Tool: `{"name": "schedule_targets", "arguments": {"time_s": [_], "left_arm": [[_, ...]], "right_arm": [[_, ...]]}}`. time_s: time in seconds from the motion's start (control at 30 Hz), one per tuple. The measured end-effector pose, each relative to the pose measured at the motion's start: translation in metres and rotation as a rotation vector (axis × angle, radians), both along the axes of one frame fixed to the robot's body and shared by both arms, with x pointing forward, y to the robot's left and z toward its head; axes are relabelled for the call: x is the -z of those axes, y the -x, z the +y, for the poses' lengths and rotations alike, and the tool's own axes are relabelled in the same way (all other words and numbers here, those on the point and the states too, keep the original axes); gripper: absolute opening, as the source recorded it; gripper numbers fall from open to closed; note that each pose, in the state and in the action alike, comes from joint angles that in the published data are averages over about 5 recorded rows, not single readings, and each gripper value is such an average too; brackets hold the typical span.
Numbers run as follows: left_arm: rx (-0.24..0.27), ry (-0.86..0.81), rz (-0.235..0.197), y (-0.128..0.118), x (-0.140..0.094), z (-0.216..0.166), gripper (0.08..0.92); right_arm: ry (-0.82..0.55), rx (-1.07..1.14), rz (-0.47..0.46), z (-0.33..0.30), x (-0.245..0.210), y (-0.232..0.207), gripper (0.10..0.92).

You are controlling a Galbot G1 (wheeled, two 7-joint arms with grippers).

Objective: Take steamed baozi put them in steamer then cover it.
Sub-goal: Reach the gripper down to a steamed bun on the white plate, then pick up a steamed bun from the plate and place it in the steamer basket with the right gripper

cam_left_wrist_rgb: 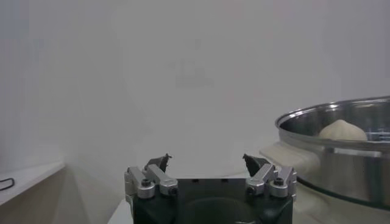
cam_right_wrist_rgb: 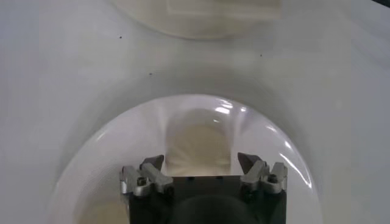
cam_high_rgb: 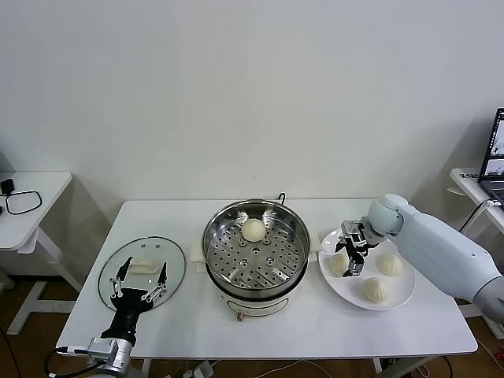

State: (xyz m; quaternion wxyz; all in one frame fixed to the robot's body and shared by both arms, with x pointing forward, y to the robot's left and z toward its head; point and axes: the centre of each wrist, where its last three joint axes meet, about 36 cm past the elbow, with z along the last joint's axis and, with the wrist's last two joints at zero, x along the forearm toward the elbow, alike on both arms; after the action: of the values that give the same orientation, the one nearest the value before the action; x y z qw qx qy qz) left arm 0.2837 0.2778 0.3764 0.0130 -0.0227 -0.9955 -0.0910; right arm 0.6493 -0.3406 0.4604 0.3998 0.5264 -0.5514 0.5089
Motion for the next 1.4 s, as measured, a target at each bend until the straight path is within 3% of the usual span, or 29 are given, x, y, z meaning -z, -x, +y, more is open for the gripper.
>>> {"name": "schedule_targets", "arguments": {"time_s": [0.17,0.43,0.8,1.17,1.4], "left_arm": [[0.000,0.000,0.001,0.000,0.000,0.000,0.823],[0.003,0.001,0.000,0.000,0.002,0.000,0.823],[0.009,0.004,-0.008,0.000,-0.002,-0.003,0.823],[0.021,0.005,-0.019,0.000,-0.006,-0.009,0.823],[0.027,0.001,-0.019,-0.001,-0.006,-0.009,0.823]], "right_arm": [[0.005,-0.001,0.000,0.001,0.003,0.000,0.811],[0.009,-0.001,-0.002,0.000,0.004,0.000,0.677],[0.007,0.006,-0.001,-0.011,-0.015,0.003,0.670],[-0.025,0.035,-0.023,-0.029,-0.104,0.017,0.670],[-0.072,0.022,-0.038,-0.007,-0.176,0.035,0.670]]}}
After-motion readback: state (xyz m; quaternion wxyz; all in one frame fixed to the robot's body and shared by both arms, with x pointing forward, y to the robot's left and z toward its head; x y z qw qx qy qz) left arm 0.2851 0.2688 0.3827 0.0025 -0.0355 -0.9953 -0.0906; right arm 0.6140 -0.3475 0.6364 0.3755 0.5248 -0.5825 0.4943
